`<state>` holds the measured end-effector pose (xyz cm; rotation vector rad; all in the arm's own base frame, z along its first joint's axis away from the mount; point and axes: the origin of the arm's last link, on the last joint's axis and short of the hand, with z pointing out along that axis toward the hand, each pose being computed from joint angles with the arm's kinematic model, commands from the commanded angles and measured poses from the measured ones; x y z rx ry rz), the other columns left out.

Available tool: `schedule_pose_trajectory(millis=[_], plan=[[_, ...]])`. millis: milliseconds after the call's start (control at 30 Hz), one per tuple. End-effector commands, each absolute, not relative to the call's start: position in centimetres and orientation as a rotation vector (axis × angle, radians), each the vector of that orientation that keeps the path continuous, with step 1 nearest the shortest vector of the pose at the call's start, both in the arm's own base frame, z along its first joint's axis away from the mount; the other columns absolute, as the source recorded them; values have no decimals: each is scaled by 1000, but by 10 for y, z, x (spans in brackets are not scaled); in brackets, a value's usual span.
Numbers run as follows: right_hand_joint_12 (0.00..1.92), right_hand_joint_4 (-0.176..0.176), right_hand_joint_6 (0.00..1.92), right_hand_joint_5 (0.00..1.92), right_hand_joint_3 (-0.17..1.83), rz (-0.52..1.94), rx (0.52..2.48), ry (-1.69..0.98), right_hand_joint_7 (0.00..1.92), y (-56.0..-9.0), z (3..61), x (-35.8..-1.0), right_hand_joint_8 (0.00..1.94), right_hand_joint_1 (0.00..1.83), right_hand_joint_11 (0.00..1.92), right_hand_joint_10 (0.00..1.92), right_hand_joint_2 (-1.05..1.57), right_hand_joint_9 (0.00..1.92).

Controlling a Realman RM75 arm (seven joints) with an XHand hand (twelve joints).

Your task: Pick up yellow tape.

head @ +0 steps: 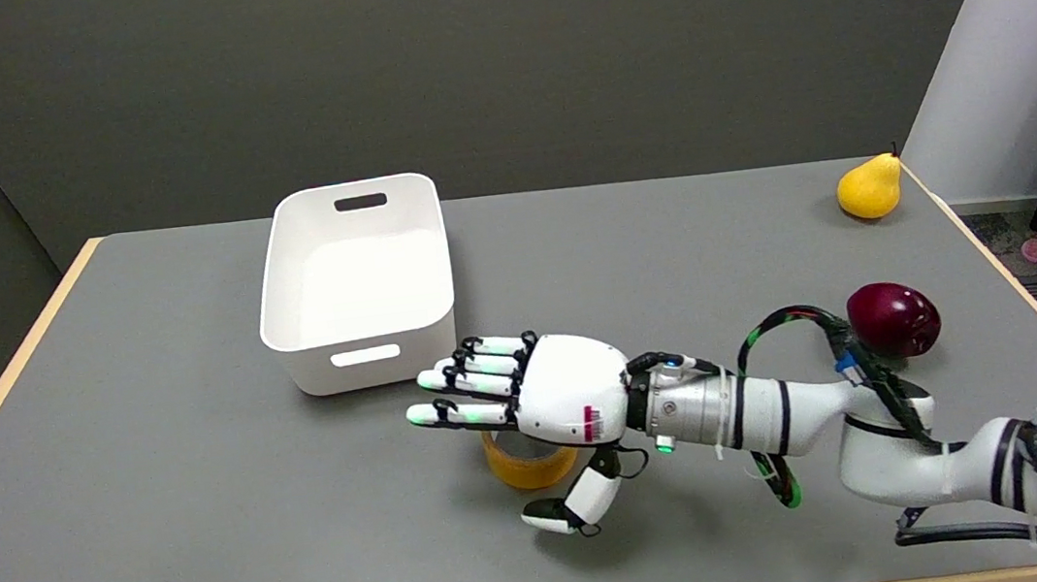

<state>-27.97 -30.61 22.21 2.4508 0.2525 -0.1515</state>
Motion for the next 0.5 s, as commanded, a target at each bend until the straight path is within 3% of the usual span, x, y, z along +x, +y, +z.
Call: schedule_pose_trajectory(millis=[33,300,500], plan=[[953,104,-1,-1,956,-117,2418,161,6,-341,215,-286,101,407,68,433,479,33],[1034,99,4,-1,960,-127,2401,136,8,-344,223,-291,192,406,49,441,481,40],[1110,110,263,5,974,-146,2391,133,96,-342,230,-292,246,433,79,482,506,123]])
